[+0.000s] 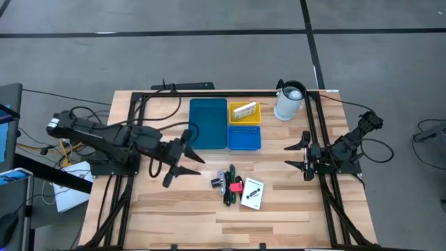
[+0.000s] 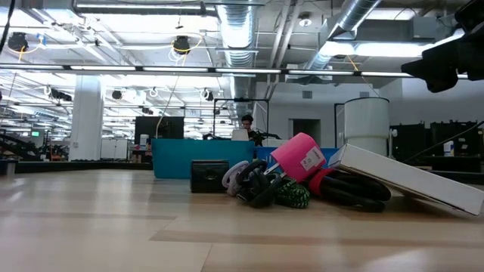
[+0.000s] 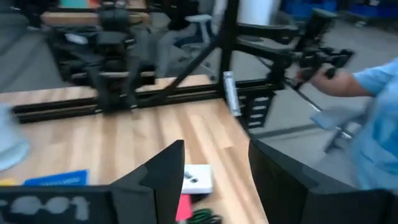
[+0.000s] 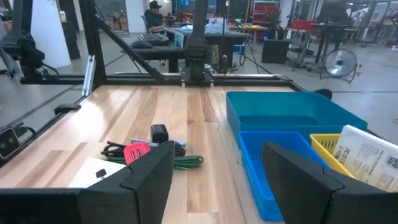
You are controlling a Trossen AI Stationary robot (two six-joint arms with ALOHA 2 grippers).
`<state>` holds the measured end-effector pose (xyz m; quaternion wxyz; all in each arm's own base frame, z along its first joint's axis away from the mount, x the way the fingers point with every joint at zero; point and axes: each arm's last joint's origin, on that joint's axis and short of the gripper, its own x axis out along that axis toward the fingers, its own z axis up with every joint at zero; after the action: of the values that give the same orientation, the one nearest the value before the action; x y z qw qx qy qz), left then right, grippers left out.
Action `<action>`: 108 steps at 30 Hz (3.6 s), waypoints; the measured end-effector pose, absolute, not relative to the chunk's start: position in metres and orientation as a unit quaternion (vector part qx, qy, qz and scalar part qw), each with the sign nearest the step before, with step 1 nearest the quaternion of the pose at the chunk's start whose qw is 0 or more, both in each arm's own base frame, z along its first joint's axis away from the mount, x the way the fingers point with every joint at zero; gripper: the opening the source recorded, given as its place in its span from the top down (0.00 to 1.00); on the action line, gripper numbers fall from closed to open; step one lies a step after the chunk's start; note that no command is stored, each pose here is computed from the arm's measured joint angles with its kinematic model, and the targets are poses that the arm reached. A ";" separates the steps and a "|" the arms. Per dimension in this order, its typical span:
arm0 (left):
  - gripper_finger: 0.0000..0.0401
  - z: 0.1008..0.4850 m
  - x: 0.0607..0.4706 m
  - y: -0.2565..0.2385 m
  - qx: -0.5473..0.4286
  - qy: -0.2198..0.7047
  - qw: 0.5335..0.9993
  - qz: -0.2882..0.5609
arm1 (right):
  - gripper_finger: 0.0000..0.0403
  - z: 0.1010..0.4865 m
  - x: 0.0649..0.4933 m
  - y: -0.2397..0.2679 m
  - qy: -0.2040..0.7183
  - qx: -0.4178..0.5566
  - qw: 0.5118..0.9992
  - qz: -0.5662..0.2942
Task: Pick and place items into bin
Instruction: Put the card reader box into the yellow bin
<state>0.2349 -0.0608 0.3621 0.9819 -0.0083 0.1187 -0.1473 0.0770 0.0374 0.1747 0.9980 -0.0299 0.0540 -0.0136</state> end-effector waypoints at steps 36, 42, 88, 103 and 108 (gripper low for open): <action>0.58 0.275 0.213 -0.026 0.039 0.039 0.998 -0.040 | 0.42 0.271 0.103 0.063 0.039 -0.073 0.996 -0.045; 0.58 0.275 0.213 -0.026 0.046 0.039 0.997 -0.039 | 0.42 0.273 0.128 0.090 0.166 -0.078 0.981 -0.062; 0.58 0.271 0.213 -0.026 -0.019 0.065 0.997 -0.033 | 0.42 0.229 0.250 0.246 0.502 -0.085 0.819 -0.265; 0.58 0.263 0.212 -0.026 -0.048 0.109 0.992 -0.029 | 0.42 0.215 0.280 0.312 0.482 -0.022 0.827 -0.288; 0.58 0.257 0.210 -0.026 -0.049 0.143 0.988 -0.026 | 0.42 0.197 0.290 0.320 0.516 -0.023 0.800 -0.305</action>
<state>0.2099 -0.0258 0.2565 0.9881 -0.0494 0.1434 -0.0260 0.2901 0.3202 0.1969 0.8005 -0.0235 0.5157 -0.3045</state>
